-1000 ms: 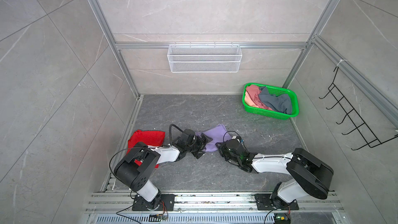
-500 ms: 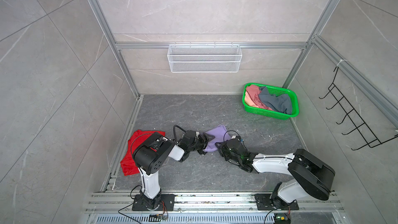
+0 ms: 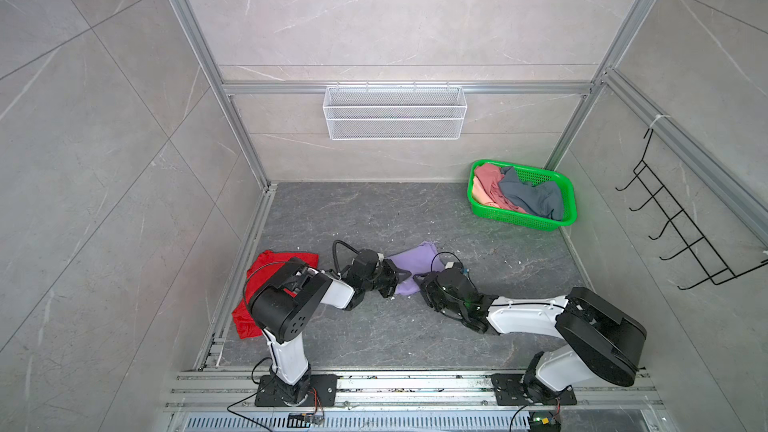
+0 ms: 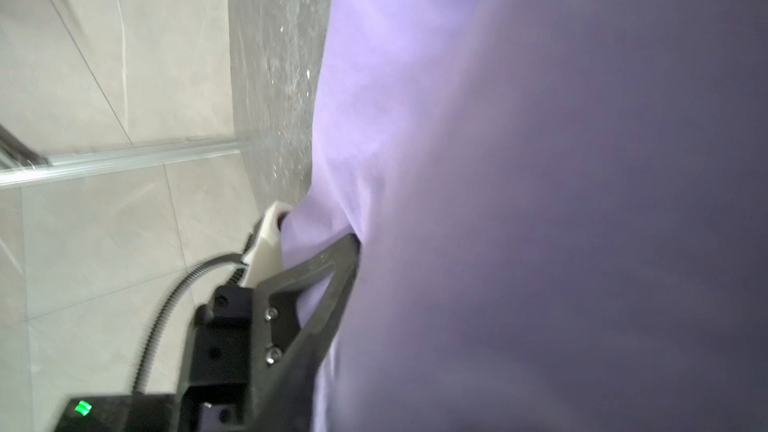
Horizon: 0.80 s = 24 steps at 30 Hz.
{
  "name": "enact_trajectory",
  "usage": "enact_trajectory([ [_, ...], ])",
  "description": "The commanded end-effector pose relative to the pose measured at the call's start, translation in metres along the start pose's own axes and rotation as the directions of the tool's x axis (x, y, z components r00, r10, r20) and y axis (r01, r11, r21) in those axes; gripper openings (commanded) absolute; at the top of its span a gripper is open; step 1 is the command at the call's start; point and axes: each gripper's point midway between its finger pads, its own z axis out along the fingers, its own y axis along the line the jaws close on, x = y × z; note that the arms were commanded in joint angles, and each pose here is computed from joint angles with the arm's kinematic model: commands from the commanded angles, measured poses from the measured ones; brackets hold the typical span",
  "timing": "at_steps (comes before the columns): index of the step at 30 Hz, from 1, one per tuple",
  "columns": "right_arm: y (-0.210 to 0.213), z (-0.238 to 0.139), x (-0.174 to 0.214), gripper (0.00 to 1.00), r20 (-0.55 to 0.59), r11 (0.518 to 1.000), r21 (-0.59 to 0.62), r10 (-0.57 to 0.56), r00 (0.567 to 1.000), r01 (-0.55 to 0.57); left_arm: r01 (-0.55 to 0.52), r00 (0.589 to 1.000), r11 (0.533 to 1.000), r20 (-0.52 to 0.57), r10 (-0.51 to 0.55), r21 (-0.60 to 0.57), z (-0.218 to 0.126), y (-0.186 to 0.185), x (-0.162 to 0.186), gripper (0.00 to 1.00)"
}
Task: Fold and stack the t-shirts
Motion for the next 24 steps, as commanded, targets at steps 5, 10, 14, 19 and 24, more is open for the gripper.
enact_trajectory([
  [5,-0.001,-0.022,0.002,0.70,-0.037,0.980,0.071,-0.183,0.982,0.185,-0.374,0.927,0.851,-0.149,0.343,-0.368,-0.047,0.004,0.003,0.00],
  [10,-0.003,-0.048,0.006,0.74,-0.080,0.963,0.072,-0.253,0.964,0.259,-0.566,0.811,0.510,-0.328,0.484,-0.648,-0.103,0.023,-0.016,0.00],
  [14,-0.010,-0.067,0.002,0.74,-0.077,0.944,0.093,-0.309,0.948,0.316,-0.616,0.740,0.256,-0.435,0.513,-0.745,-0.145,0.029,-0.033,0.00],
  [19,-0.007,-0.091,-0.019,0.75,0.008,0.916,0.139,-0.381,0.925,0.376,-0.542,0.705,-0.014,-0.464,0.536,-0.840,-0.203,0.019,-0.055,0.00],
  [24,0.016,-0.112,-0.041,0.78,0.117,0.875,0.160,-0.477,0.871,0.457,-0.509,0.668,-0.164,-0.508,0.544,-0.845,-0.244,0.008,-0.061,0.00],
])
